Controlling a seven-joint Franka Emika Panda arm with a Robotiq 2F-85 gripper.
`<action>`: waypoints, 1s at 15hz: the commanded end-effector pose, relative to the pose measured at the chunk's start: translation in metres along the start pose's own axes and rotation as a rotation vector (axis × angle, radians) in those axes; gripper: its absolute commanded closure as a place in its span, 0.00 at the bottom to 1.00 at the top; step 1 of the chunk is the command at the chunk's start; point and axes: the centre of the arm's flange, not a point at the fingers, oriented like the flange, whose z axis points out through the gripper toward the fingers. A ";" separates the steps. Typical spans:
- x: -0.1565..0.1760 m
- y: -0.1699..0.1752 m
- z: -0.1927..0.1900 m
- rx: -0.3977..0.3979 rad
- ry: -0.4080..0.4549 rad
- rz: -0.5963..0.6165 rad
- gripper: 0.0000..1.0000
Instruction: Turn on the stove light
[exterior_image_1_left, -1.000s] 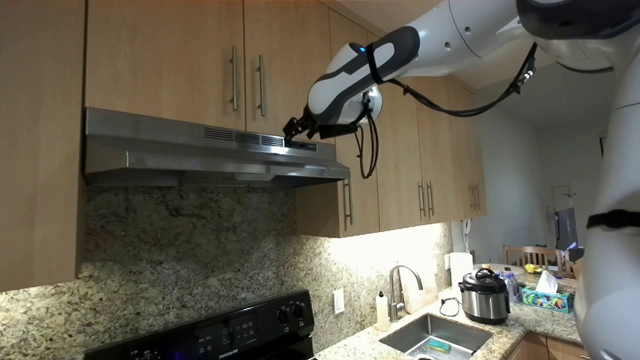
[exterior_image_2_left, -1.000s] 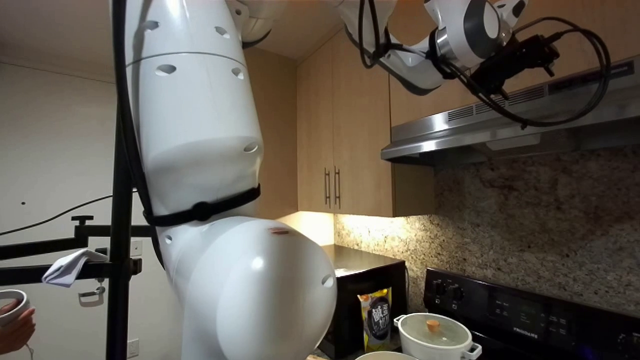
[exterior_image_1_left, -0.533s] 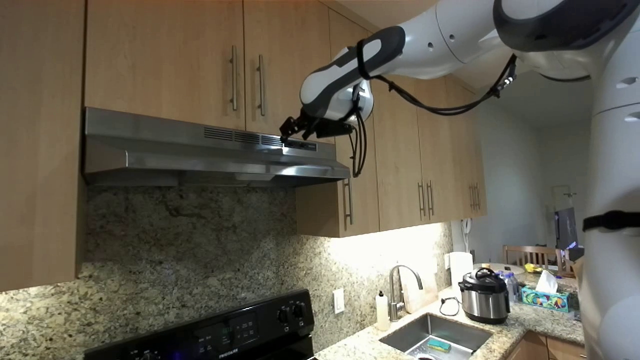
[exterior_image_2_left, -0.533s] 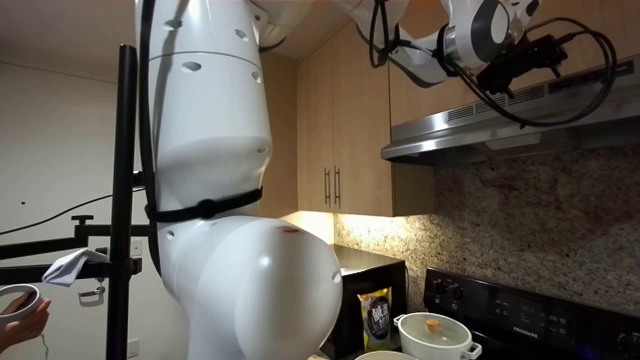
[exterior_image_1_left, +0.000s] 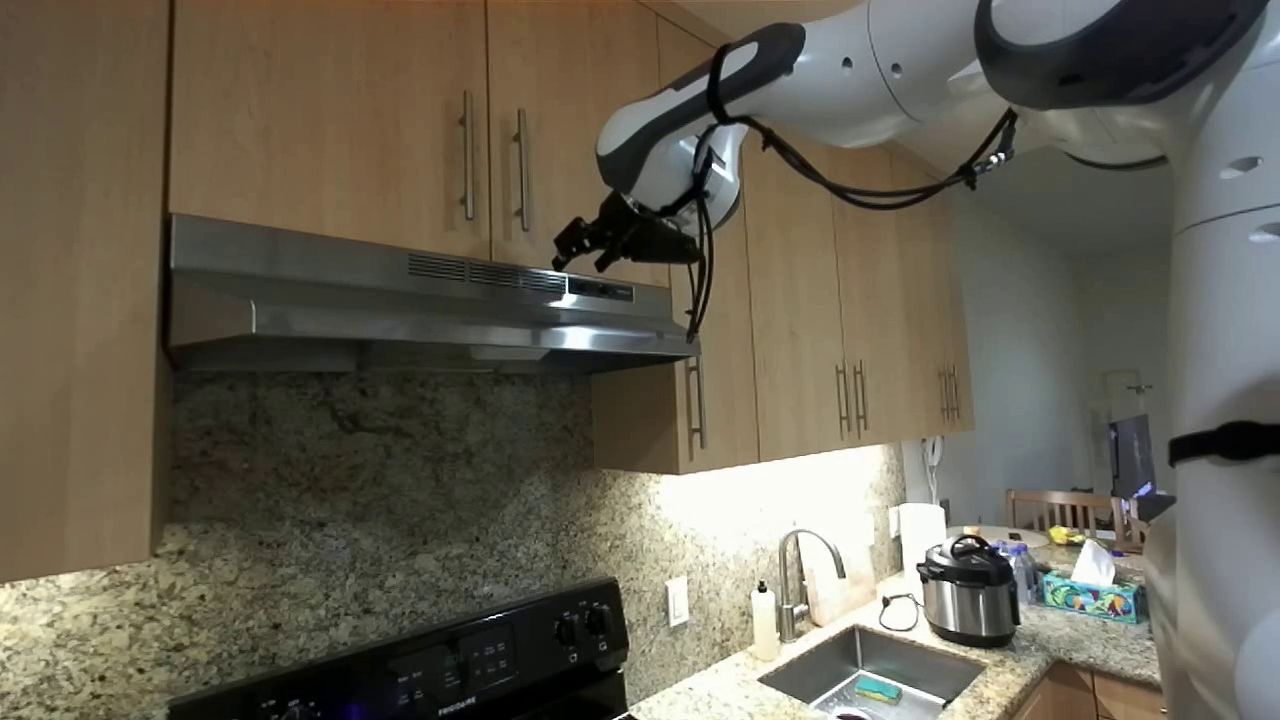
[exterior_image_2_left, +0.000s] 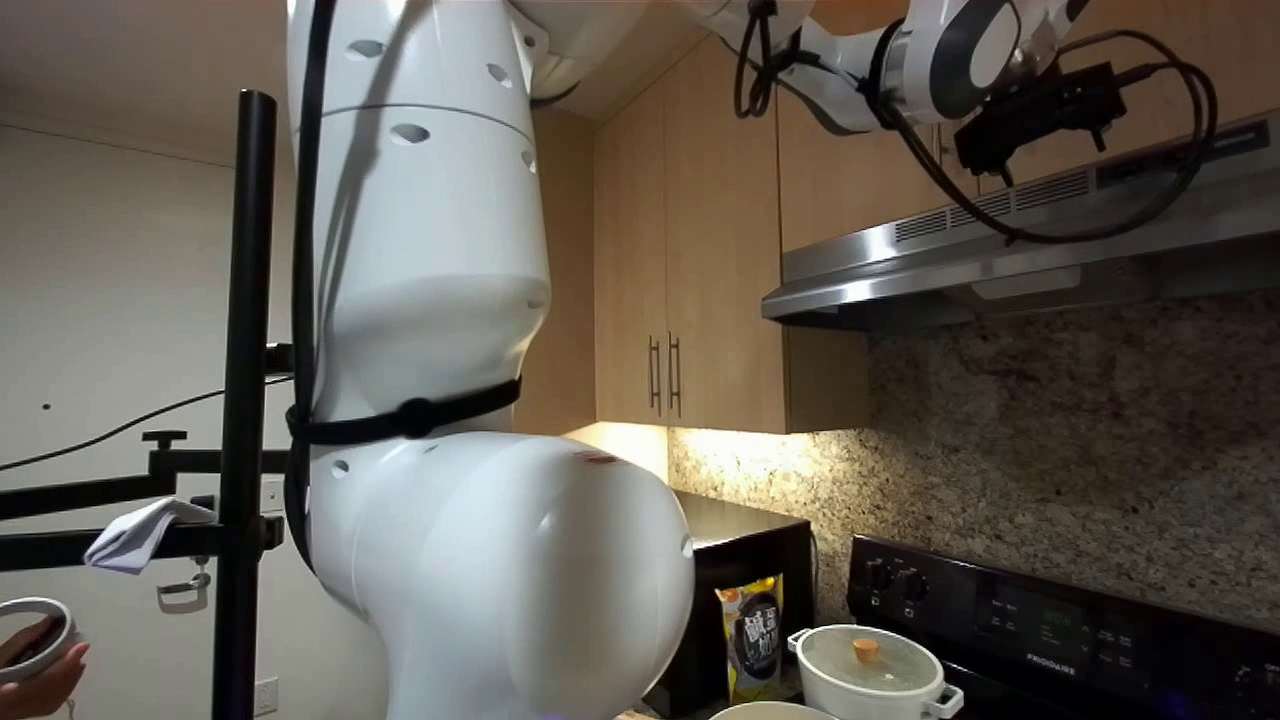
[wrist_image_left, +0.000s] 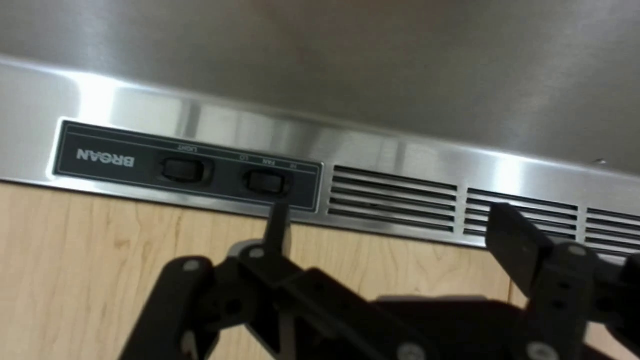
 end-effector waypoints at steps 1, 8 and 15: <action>-0.001 0.024 0.009 0.032 -0.023 0.031 0.00; -0.004 0.043 0.021 0.051 -0.034 0.083 0.00; -0.002 0.056 0.024 0.141 0.033 0.094 0.00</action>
